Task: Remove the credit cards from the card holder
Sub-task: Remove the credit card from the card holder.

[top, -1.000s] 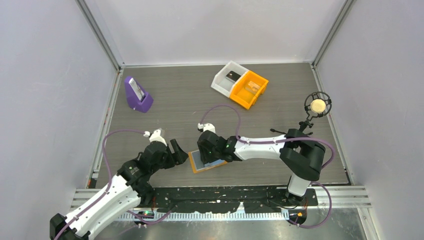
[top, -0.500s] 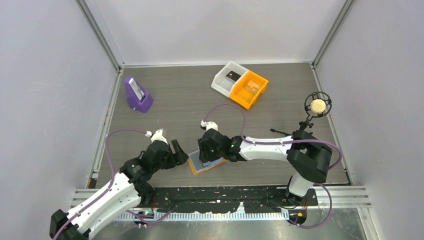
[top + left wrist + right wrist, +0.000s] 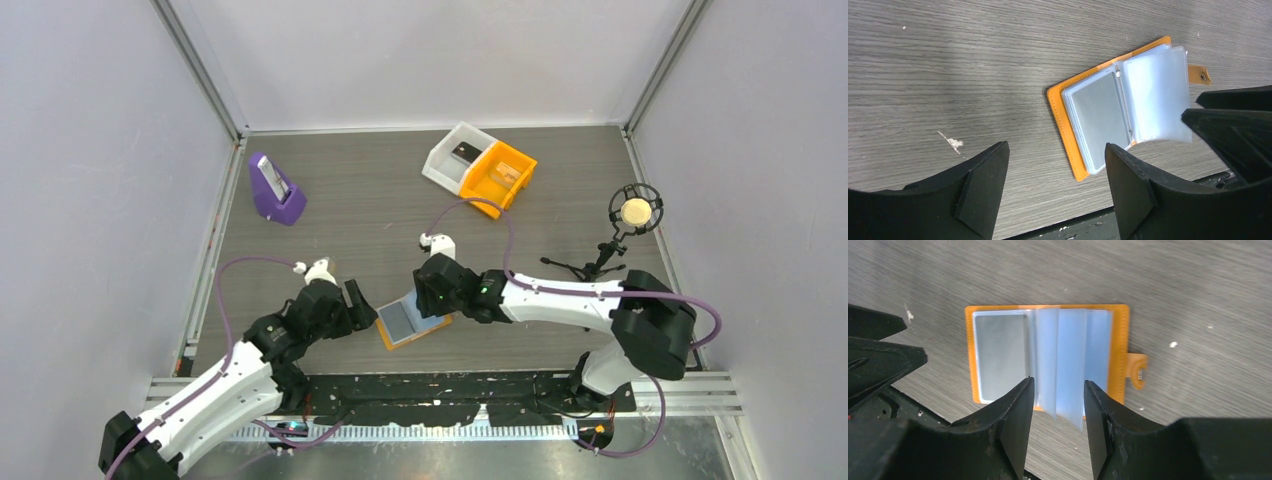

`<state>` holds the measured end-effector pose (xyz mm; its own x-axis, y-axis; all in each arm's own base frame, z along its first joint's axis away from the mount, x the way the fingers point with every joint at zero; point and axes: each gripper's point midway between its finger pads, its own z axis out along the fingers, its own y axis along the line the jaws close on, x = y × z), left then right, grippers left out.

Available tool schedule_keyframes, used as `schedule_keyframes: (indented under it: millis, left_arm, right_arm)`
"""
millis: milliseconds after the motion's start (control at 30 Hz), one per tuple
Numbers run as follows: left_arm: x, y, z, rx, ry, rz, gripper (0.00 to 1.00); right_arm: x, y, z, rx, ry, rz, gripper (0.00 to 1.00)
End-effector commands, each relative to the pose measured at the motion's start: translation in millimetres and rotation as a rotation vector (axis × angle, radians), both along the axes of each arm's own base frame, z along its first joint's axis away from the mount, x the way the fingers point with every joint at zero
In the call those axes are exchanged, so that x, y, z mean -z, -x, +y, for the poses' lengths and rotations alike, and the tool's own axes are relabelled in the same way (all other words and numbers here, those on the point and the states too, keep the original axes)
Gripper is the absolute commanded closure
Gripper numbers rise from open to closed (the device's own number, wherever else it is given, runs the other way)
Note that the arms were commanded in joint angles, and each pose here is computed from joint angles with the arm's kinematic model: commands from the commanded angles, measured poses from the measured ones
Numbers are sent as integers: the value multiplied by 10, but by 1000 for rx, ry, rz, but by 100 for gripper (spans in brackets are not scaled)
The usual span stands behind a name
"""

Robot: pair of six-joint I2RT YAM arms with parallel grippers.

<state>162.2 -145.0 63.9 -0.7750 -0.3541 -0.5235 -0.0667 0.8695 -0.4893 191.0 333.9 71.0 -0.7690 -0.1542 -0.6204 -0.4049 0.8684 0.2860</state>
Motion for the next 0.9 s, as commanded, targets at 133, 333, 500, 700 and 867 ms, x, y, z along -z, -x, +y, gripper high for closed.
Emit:
schedule_keyframes:
  millis: [133,333,500,700,867]
  left_arm:
    - [-197,-109,-56,17,13,-70,28]
    - [-358,-137,105,-1,-50,-131,28]
    - [-530,-146,269,-36,-75,-205,27]
    - [-612,-121,486,-105,-82,-286,25]
    - [-605,-97,579,-136,-73,-322,24]
  right_arm:
    - [-419,-224,-337,64,39,-97,51]
    - [-681,-123,-143,13,-67,-86,49]
    - [-545,-10,65,-28,-71,-41,44]
    - [-438,199,446,-88,-45,-29,34]
    - [-205,277,620,-119,0,-3,28]
